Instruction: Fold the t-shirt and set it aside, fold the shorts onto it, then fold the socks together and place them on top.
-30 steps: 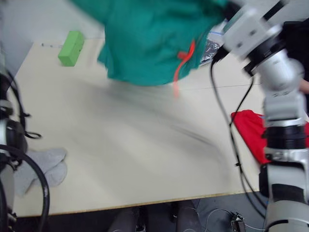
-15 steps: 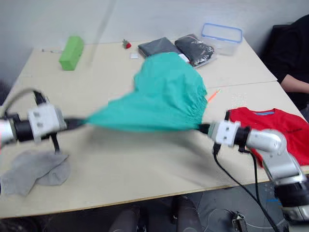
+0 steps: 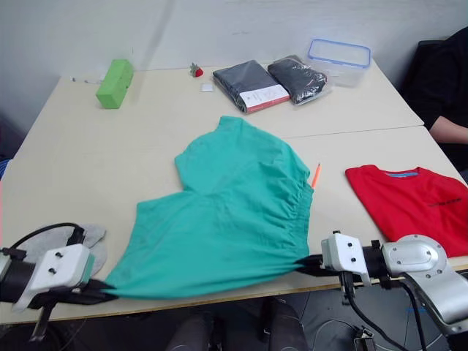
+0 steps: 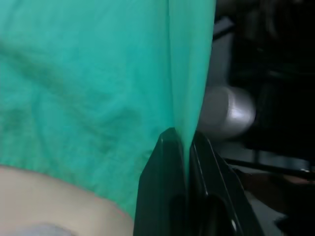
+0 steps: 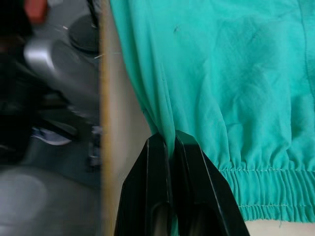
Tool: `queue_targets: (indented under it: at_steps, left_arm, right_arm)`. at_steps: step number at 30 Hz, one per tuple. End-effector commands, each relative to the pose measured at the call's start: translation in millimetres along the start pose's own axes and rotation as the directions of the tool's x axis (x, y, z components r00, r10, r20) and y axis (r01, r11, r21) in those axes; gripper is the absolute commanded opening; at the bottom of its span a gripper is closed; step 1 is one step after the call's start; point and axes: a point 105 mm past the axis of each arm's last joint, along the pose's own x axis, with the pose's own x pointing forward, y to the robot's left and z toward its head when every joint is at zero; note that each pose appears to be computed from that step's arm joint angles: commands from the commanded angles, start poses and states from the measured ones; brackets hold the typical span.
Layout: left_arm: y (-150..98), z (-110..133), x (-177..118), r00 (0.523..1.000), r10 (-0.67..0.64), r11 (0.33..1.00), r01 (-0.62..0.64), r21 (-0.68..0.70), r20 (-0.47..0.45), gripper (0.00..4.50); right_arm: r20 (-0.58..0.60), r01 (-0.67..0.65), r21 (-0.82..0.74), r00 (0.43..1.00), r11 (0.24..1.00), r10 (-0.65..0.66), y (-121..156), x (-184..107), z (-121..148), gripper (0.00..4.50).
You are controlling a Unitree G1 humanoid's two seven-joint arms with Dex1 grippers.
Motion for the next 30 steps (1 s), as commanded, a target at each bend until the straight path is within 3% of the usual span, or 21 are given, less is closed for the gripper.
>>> queue_targets:
  at_steps: [1, 4, 8, 15, 19, 23, 27, 30]
  left_arm:
    - [-9, -4, -16, 0.999, -0.035, 0.998, 0.033, -0.058, -0.038, 0.05]
    - [-9, -4, -23, 0.997, -0.059, 0.997, 0.055, -0.058, -0.056, 0.05]
    - [19, 2, -31, 0.997, -0.011, 1.000, 0.011, -0.001, -0.076, 0.05]
    - [108, 47, -37, 0.992, 0.128, 0.968, -0.129, 0.214, 0.017, 0.05]
    - [167, 94, -32, 0.972, 0.211, 0.911, -0.235, 0.339, 0.106, 0.05]
    - [227, 161, -24, 0.900, 0.356, 0.788, -0.434, 0.436, 0.252, 0.05]
    - [255, 207, -17, 0.799, 0.463, 0.661, -0.600, 0.451, 0.383, 0.05]
    - [262, 236, -9, 0.721, 0.518, 0.556, -0.692, 0.461, 0.460, 0.05]
  right_arm:
    - [0.011, 0.006, 0.063, 1.000, 0.998, -0.006, 1, -13, 10, 0.00]
    - [0.050, 0.014, 0.115, 0.999, 0.993, -0.019, 4, -10, 15, 0.00]
    - [0.075, 0.056, 0.163, 0.995, 0.985, -0.069, -1, -8, 17, 0.00]
    - [0.170, 0.102, 0.324, 0.972, 0.941, -0.164, -16, -21, 31, 0.00]
    - [0.200, 0.173, 0.399, 0.942, 0.900, -0.270, -36, -31, 33, 0.00]
    - [0.224, 0.298, 0.483, 0.867, 0.824, -0.445, -62, -42, 33, 0.00]
    - [0.199, 0.401, 0.536, 0.796, 0.743, -0.572, -77, -52, 29, 0.00]
    - [0.156, 0.461, 0.562, 0.756, 0.687, -0.635, -82, -58, 22, 0.00]
